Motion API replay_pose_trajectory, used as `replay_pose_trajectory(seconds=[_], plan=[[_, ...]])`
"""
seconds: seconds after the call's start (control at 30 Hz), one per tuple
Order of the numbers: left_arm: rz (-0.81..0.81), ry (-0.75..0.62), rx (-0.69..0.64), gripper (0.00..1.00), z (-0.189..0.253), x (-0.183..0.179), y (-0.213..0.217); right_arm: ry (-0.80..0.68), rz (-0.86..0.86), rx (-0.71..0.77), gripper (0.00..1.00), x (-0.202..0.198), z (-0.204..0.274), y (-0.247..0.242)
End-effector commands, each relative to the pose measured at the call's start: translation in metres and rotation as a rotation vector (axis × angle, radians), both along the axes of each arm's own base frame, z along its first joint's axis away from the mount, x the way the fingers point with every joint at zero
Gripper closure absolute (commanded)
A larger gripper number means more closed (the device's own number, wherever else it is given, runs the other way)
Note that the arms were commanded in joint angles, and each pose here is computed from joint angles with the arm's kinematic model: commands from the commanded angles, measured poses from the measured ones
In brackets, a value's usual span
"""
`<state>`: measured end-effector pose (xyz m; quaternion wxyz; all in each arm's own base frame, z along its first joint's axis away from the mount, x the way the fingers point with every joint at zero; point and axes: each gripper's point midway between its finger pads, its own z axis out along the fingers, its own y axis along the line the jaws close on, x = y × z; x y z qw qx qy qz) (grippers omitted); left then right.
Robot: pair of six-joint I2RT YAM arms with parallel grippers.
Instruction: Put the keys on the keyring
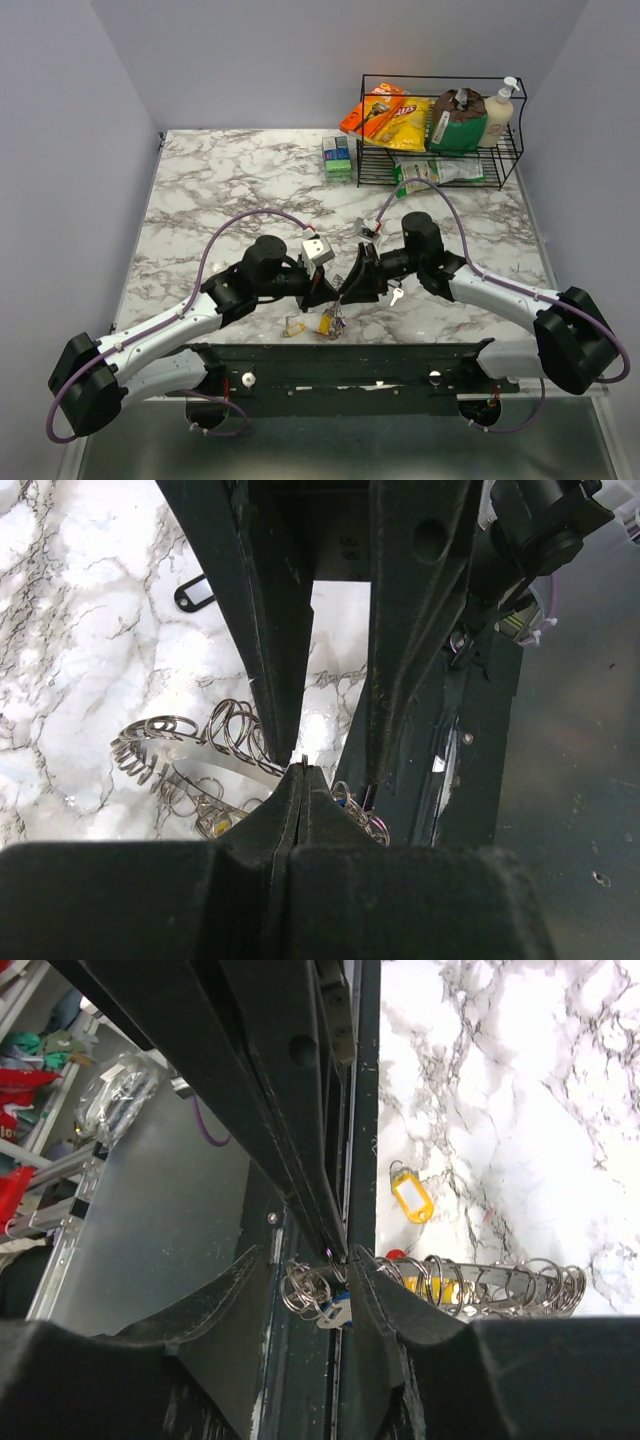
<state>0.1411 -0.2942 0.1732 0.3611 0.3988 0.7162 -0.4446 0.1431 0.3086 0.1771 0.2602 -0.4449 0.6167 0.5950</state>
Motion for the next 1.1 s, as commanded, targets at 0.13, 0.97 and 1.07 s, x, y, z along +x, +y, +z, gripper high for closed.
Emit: replay_pose_trajectory(seconds=[0.13,0.97,1.07], plan=[[-0.029,-0.038,-0.054,1.00,0.015,0.000,-0.006,-0.003,-0.026,-0.039,0.54,-0.002,-0.018,-0.003],[0.070,-0.029,-0.105,0.73,0.021,0.016,-0.010,-0.006,-0.157,-0.046,1.00,0.013,-0.016,-0.003],[0.099,-0.031,-0.143,0.63,0.022,0.020,-0.012,-0.010,-0.197,-0.001,1.00,0.015,-0.009,-0.003]])
